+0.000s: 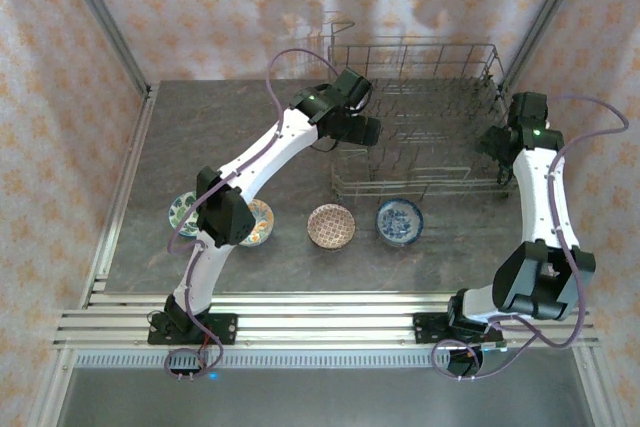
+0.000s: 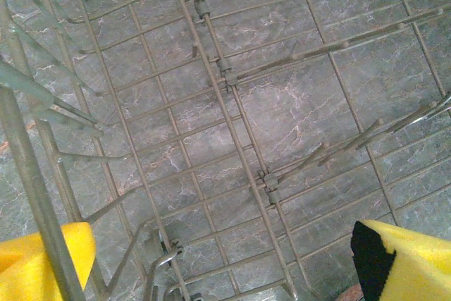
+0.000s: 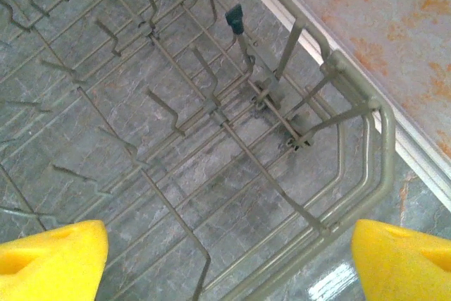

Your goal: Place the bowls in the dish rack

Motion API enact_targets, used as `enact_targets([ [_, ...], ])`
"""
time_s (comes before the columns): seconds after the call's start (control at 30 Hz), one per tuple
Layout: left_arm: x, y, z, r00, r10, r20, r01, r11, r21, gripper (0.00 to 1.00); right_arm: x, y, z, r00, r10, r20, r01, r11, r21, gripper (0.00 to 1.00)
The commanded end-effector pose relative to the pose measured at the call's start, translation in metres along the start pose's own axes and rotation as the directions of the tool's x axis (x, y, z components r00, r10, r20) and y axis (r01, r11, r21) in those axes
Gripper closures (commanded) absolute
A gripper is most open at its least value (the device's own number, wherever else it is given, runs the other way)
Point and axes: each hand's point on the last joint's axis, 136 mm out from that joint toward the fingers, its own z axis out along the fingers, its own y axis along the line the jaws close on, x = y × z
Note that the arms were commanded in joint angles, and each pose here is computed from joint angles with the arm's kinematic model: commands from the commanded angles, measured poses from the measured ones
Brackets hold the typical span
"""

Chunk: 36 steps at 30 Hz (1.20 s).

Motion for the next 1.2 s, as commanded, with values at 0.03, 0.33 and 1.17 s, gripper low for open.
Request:
enact_targets([
  [0.03,-0.002,-0.029,-0.030,0.999,0.022,0.032,-0.025,0.994,0.102,0.07,0.019,0.000,-0.017,0.999,-0.005,-0.046,0.003,0.999,-0.033,0.12],
  [0.33,-0.005,-0.005,-0.083,0.995,-0.044,0.095,0.035,0.995,0.089,0.05,0.040,0.015,-0.045,0.998,-0.047,-0.038,0.044,0.996,-0.081,0.13],
  [1.17,0.102,0.061,-0.117,0.992,-0.125,0.001,0.124,0.988,0.097,0.06,0.154,0.059,-0.093,0.957,-0.285,-0.058,0.252,0.912,-0.324,0.34],
])
